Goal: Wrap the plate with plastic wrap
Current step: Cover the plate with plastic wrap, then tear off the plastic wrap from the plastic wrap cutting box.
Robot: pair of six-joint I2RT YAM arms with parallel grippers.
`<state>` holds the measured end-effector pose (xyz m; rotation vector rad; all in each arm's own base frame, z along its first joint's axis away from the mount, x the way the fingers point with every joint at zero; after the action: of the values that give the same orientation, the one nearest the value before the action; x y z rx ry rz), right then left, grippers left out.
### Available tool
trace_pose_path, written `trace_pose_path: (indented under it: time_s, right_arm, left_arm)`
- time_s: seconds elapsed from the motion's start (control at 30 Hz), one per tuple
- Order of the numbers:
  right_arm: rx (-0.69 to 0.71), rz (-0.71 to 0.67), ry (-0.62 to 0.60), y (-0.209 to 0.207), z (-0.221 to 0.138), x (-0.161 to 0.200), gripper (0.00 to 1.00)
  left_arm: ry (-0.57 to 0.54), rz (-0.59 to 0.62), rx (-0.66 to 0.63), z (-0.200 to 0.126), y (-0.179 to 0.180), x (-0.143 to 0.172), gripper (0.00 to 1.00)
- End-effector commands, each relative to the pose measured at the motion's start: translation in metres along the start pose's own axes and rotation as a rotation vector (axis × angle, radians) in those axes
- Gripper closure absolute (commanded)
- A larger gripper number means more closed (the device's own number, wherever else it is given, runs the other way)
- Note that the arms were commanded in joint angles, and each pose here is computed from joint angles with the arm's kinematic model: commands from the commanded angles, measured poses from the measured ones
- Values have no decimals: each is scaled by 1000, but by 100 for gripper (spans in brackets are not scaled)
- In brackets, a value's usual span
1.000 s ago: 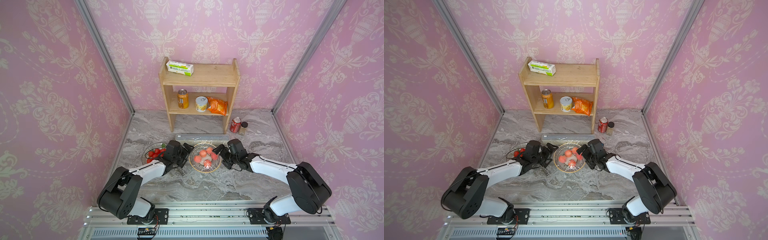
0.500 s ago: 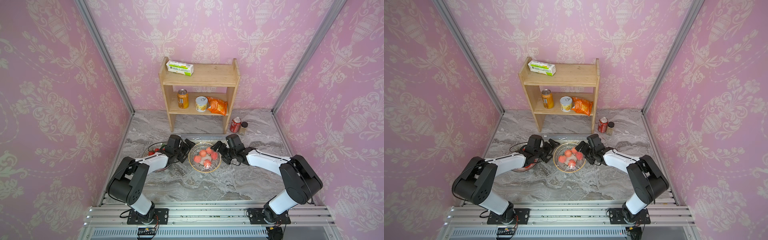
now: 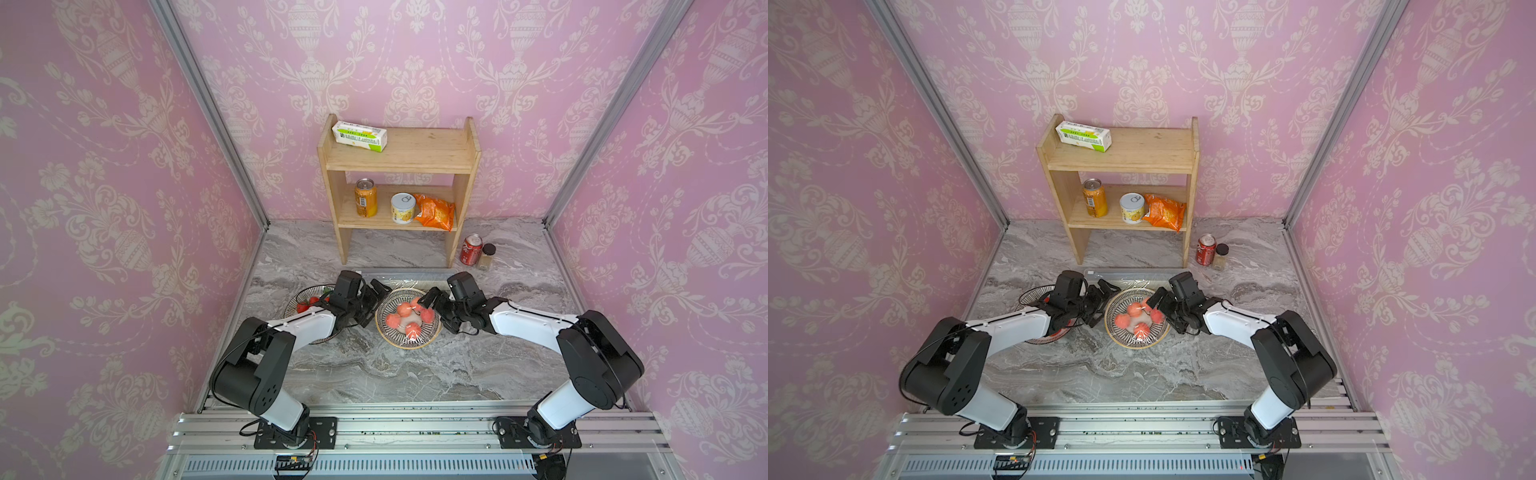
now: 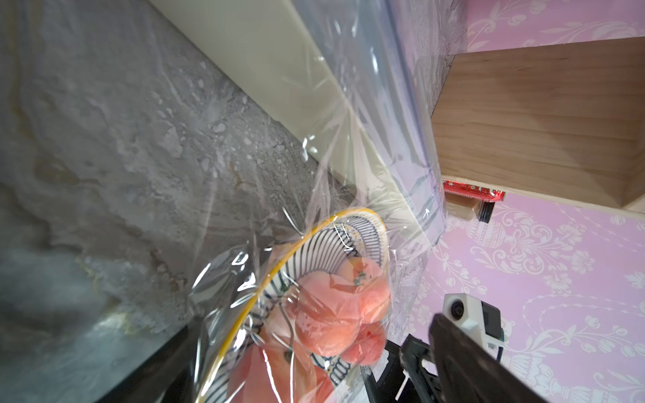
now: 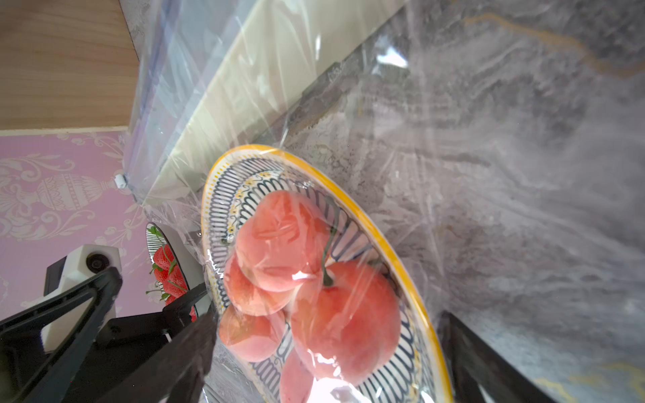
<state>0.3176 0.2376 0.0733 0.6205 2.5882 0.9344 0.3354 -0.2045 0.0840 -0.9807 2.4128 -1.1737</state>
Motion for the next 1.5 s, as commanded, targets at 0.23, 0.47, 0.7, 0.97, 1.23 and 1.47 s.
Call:
trace_pose_path:
  time_s: [0.23,0.47,0.7,0.97,1.23,1.47]
  right_arm:
    - [-54,11,13,8,-14,15,0]
    - [17,19,-14,-14,-27,18,0]
    - [222,-100,-136,-51,-83,9,0]
    - [149,-612,-165,66,-111,-27,16]
    - [19,-896,-140,201,-34,-24,35]
    - [-19,-960,-142,239,43,-22,40]
  left_arm:
    - [45,9,10,-8,1,22,1]
    - [4,51,-58,-18,11,16,1]
    - [-130,191,-145,-71,0,-22,1]
    - [-163,347,-119,-123,-34,-94,15]
    - [-52,328,-62,-92,-33,-144,38]
    - [28,300,-67,-54,-15,-164,40]
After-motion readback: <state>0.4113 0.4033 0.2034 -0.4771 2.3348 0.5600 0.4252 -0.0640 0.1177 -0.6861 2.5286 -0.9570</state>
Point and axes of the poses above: each gripper's point midway between its finger pads, its own z axis out along the fingers, its own y axis along the line the jaws close on, x = y × z, the point moved 1 cm from there along -z, back along the fingers, and after that the axes turned 4 degrees about -z, right-handed, at the moved point
